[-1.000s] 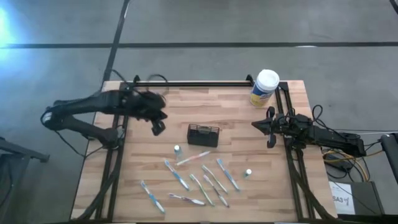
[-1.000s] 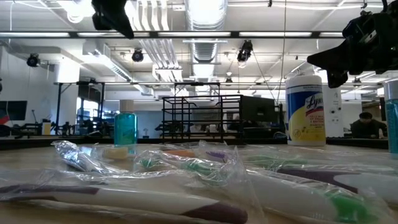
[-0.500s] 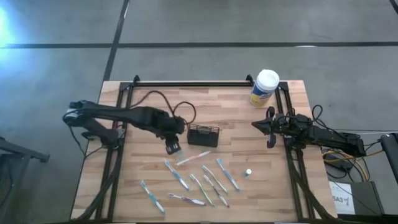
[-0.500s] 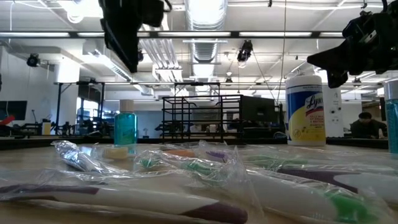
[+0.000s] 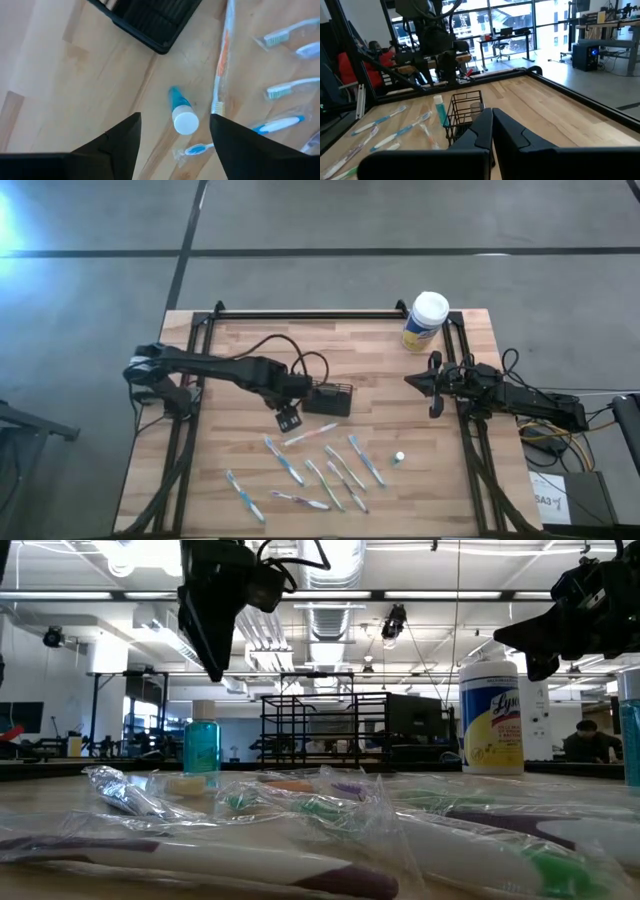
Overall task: Pick & Place toothbrushing station
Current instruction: Put the left blue mouthwash into the black mesh organizer
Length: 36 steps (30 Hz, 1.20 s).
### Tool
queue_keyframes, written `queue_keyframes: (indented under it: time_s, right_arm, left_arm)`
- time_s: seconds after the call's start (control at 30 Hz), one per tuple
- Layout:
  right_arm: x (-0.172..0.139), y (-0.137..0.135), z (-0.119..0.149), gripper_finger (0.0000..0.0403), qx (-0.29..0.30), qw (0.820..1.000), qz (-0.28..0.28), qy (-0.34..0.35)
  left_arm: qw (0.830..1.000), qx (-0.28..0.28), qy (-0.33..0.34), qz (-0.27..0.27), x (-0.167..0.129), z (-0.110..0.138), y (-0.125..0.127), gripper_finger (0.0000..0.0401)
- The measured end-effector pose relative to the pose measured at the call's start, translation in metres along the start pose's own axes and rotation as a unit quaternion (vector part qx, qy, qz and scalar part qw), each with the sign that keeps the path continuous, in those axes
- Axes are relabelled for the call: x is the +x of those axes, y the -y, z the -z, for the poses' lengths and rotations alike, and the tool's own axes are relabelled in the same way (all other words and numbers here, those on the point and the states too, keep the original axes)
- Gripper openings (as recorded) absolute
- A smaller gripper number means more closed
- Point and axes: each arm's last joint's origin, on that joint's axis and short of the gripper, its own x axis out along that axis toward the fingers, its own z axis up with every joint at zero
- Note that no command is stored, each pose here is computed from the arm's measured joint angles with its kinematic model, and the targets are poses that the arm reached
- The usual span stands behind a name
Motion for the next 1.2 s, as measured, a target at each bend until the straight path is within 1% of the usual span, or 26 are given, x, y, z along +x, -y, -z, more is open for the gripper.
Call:
queue_keyframes:
  time_s: [0.13, 0.23, 0.37, 0.53, 0.67, 0.73, 0.8, 0.93, 1.2]
  right_arm:
    - [0.000, 0.000, 0.000, 0.0008, 0.000, 1.000, 0.000, 0.000]
    - [0.000, 0.000, 0.000, 0.0008, 0.000, 1.000, 0.000, 0.000]
    - [0.000, 0.000, 0.000, 0.0008, 0.000, 1.000, 0.000, 0.000]
    - [0.000, 0.000, 0.000, 0.0008, 0.000, 1.000, 0.000, 0.000]
    - [0.000, 0.000, 0.000, 0.0008, 0.000, 1.000, 0.000, 0.000]
    - [0.000, 0.000, 0.000, 0.0008, 0.000, 1.000, 0.000, 0.000]
    - [0.000, 0.000, 0.000, 0.0008, 0.000, 1.000, 0.000, 0.000]
    - [0.000, 0.000, 0.000, 0.0008, 0.000, 1.000, 0.000, 0.001]
    - [0.000, 0.000, 0.000, 0.0008, -0.002, 1.000, 0.001, 0.001]
  left_arm:
    - [1.000, 0.007, -0.018, 0.012, 0.004, 0.004, 0.002, 0.0239]
    - [0.999, 0.025, -0.025, 0.020, 0.007, 0.006, 0.007, 0.0240]
    - [0.997, 0.076, -0.018, 0.028, 0.007, 0.009, 0.015, 0.0239]
    - [0.993, 0.114, -0.016, 0.031, 0.007, 0.011, 0.018, 0.0238]
    - [0.984, 0.176, -0.021, 0.028, 0.011, 0.014, 0.019, 0.0239]
    - [0.982, 0.186, -0.020, 0.028, 0.014, 0.015, 0.019, 0.0239]
    - [0.984, 0.174, -0.016, 0.022, 0.018, 0.016, 0.018, 0.0238]
    - [0.994, 0.102, -0.012, 0.020, 0.025, 0.016, 0.017, 0.0239]
    - [0.999, 0.047, -0.013, 0.012, 0.026, 0.017, 0.016, 0.0234]
